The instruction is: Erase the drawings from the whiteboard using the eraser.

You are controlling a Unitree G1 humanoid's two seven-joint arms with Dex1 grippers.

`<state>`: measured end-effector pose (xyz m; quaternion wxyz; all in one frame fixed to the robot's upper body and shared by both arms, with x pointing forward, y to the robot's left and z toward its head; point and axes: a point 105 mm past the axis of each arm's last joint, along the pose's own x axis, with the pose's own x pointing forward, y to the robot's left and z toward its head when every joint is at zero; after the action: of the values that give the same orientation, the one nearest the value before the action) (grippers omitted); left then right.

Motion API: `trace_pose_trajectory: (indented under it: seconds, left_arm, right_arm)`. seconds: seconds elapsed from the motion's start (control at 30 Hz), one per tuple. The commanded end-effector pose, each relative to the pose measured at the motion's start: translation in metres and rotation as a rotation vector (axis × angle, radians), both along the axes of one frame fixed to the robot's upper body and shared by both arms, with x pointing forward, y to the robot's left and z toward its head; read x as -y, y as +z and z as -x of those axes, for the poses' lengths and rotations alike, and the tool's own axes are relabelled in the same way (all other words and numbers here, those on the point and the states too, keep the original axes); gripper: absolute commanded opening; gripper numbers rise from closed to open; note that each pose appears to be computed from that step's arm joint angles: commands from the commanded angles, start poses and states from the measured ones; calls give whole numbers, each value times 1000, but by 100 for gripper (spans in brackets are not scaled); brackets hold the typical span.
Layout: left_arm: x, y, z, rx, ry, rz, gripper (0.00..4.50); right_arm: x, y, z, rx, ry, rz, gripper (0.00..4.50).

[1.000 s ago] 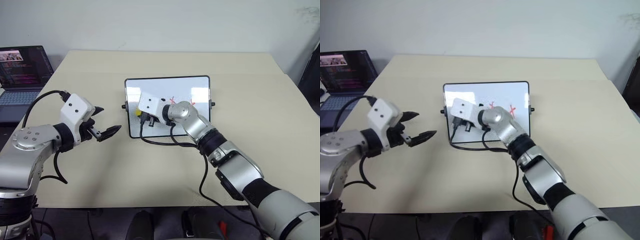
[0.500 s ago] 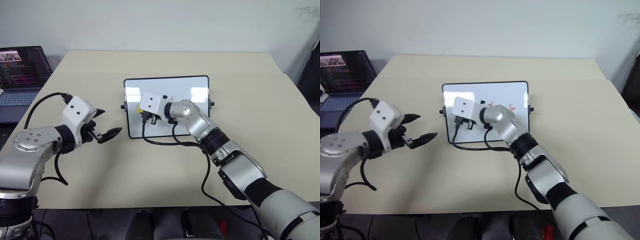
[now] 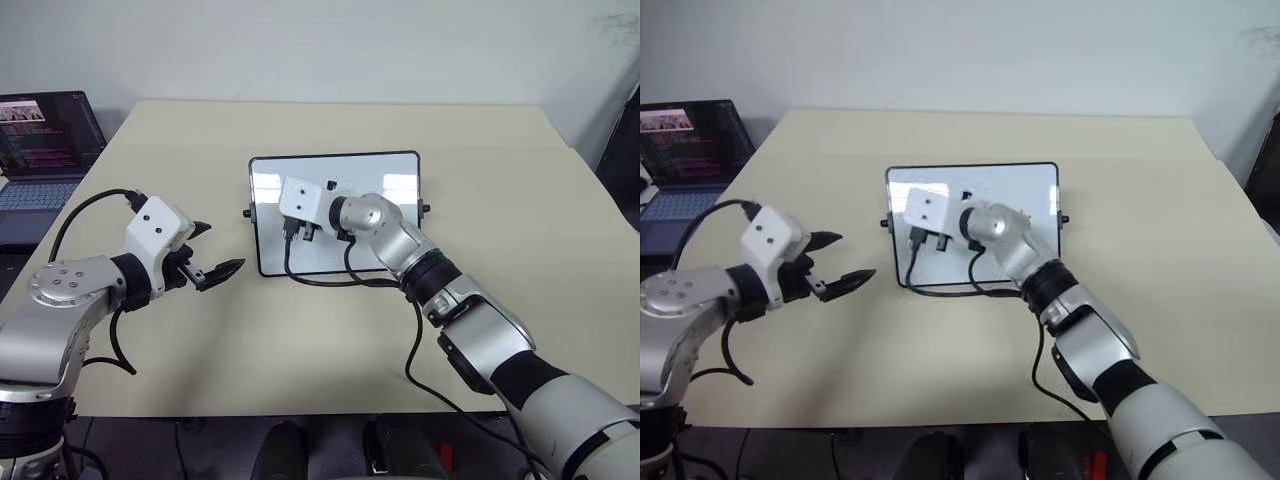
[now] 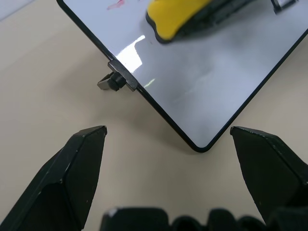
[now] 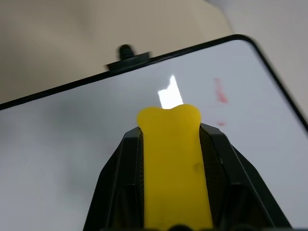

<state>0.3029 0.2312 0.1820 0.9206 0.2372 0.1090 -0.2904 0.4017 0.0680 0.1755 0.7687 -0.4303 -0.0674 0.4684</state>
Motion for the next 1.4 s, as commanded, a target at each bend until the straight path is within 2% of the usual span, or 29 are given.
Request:
trace_pose_trajectory:
  seconds: [0.03, 0.13, 0.2, 0.4, 0.53, 0.6, 0.7, 0.77, 0.87, 1.0, 1.07, 1.17, 1.3, 1.4]
  left_arm:
    - [-2, 12, 2, 50, 13, -9, 450]
    - [-2, 12, 2, 48, 14, -11, 450]
    - [-2, 12, 2, 47, 13, -10, 450]
    - [-2, 12, 2, 46, 12, -11, 450]
    - [-2, 12, 2, 47, 11, -10, 450]
    - [-2, 12, 1, 46, 8, -11, 450]
    - [-2, 13, 1, 47, 7, -14, 450]
    - [-3, 14, 0, 49, 11, -15, 450]
    - [-3, 14, 0, 51, 13, -16, 450]
    - [-5, 15, 0, 55, 22, -18, 450]
    - [-8, 16, -1, 60, 33, -23, 450]
    - [-12, 18, -2, 65, 48, -28, 450]
    - [-13, 18, -2, 61, 49, -33, 450]
    - [-14, 20, -4, 62, 52, -36, 450]
  right_arm:
    - [2, 15, -6, 82, -31, -32, 123]
    - [3, 41, -14, 185, -84, -109, 123]
    - [6, 49, -19, 213, -108, -129, 123]
    - [16, 3, -12, 47, -35, 62, 123]
    - [14, -11, 0, -3, 27, 112, 123]
    - [12, 0, -4, 52, -4, 69, 123]
    - [11, 39, -18, 219, -96, -55, 123]
    - [12, 46, -21, 245, -111, -73, 123]
    - [12, 34, -21, 175, -89, -28, 123]
    - [12, -3, -7, 56, 10, 131, 123]
    - [11, -8, -2, 50, 38, 157, 123]
    - [7, 10, -8, 136, 2, 100, 123]
    - [-2, 55, -15, 300, -51, -59, 123]
    - [-10, 63, -13, 302, -43, -101, 123]
